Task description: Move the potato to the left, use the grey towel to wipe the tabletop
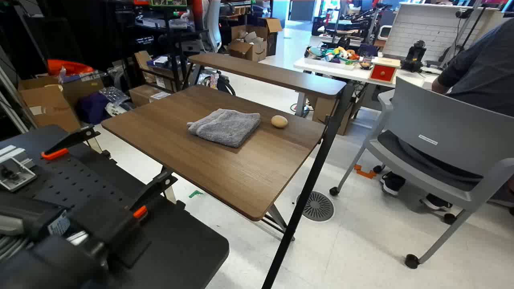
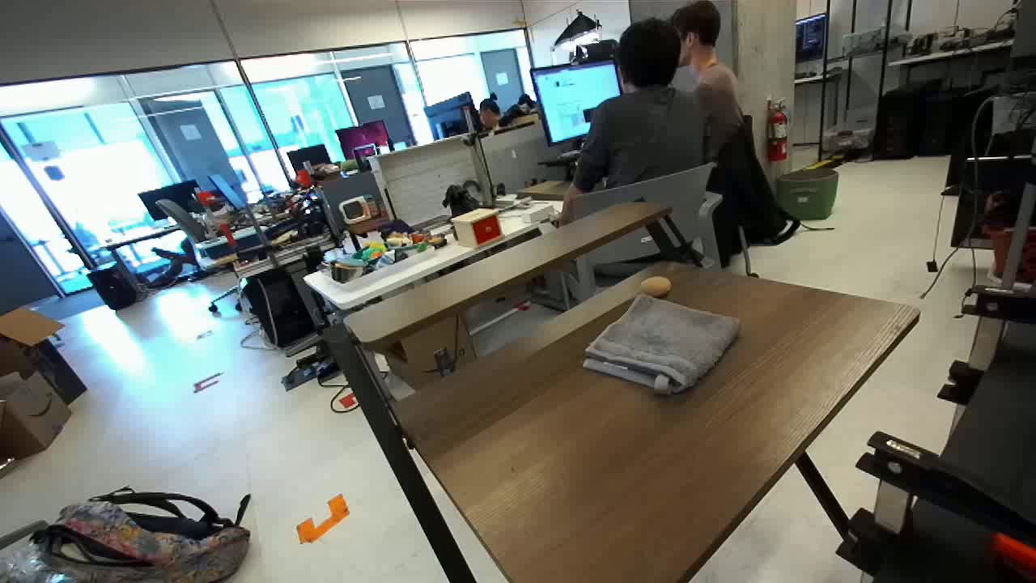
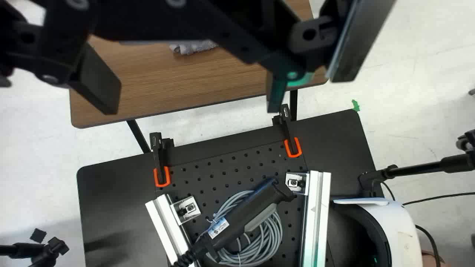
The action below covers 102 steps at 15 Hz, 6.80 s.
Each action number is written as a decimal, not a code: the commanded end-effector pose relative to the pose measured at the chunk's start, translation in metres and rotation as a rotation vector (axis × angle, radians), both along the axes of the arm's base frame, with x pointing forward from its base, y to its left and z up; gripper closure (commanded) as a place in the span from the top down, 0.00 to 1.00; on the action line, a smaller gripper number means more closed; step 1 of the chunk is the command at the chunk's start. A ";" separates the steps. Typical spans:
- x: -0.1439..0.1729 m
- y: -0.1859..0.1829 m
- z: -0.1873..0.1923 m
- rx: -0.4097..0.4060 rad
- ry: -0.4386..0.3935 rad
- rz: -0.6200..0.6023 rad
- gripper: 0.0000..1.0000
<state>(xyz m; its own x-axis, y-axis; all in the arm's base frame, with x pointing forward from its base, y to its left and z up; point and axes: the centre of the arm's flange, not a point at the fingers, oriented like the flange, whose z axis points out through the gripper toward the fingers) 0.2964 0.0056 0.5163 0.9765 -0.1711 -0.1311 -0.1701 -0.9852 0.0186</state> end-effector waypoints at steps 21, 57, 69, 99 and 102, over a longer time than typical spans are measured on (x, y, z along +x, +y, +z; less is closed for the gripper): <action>0.000 0.000 0.000 0.000 0.000 0.000 1.00; 0.286 -0.056 -0.160 0.190 -0.332 -0.679 1.00; 0.374 -0.101 -0.250 0.163 -0.503 -0.877 1.00; 0.315 -0.162 -0.235 0.055 -0.278 -0.166 1.00; 0.330 -0.158 -0.261 0.009 -0.373 -0.041 1.00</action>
<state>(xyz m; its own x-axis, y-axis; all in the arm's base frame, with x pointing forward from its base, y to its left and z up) 0.6149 -0.1524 0.2821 0.9373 -0.3200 0.1379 -0.3088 -0.9462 -0.0965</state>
